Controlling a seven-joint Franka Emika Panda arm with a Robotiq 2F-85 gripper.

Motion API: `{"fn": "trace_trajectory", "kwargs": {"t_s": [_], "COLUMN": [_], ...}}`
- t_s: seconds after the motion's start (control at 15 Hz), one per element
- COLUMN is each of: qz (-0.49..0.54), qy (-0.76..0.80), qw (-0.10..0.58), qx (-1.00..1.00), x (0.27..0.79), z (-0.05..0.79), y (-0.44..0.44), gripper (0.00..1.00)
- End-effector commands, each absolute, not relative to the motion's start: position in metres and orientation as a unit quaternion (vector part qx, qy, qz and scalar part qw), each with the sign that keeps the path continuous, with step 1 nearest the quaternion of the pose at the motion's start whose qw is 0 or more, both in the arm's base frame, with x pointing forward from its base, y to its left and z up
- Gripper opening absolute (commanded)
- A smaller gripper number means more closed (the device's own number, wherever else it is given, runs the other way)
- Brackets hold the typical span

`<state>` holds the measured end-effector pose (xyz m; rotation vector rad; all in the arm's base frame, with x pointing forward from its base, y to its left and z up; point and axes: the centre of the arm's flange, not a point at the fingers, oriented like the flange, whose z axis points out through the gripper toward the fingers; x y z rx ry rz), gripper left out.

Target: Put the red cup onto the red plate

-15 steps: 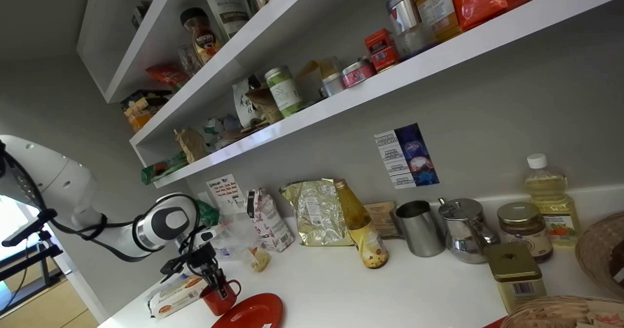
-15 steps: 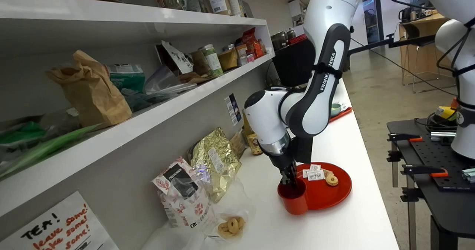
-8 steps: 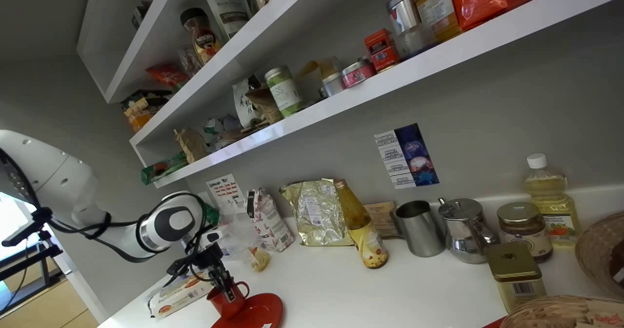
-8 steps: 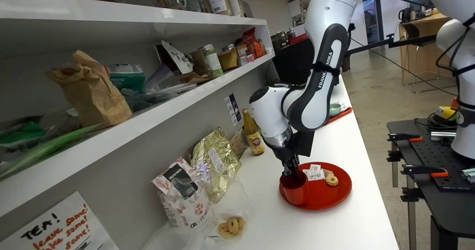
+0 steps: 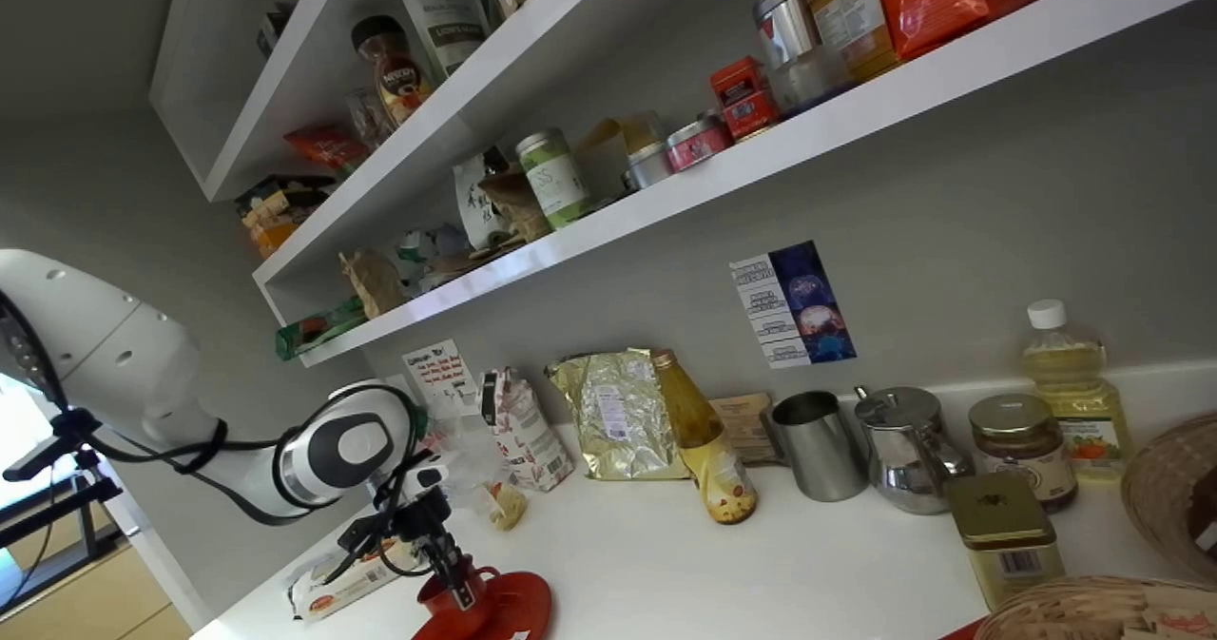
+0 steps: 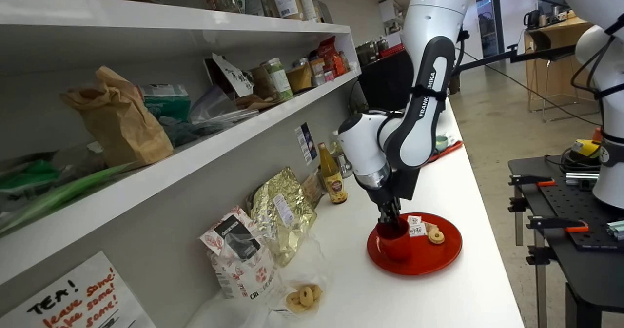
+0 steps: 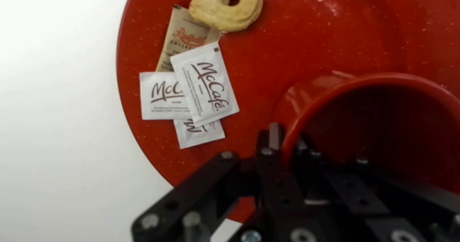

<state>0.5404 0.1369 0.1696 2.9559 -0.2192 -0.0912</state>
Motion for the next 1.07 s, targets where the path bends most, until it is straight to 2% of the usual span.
{"fn": "trace_trajectory", "kwargs": {"t_s": [0.0,0.53,0.6,0.93,1.0], "qz": [-0.029,-0.034,-0.034,-0.035,-0.035], "qy": [-0.073,-0.068,-0.077,-0.075,-0.075], "qw": [0.077,0.064,0.075,0.073,0.073], "qx": [0.994,0.995,0.994,0.994,0.994], "x": [0.53,0.518,0.525,0.524,0.524], "z": [0.169,0.154,0.155,0.155,0.155], "y": [0.12,0.122,0.123,0.124,0.124], "gripper": [0.02,0.02,0.06,0.06,0.31]}}
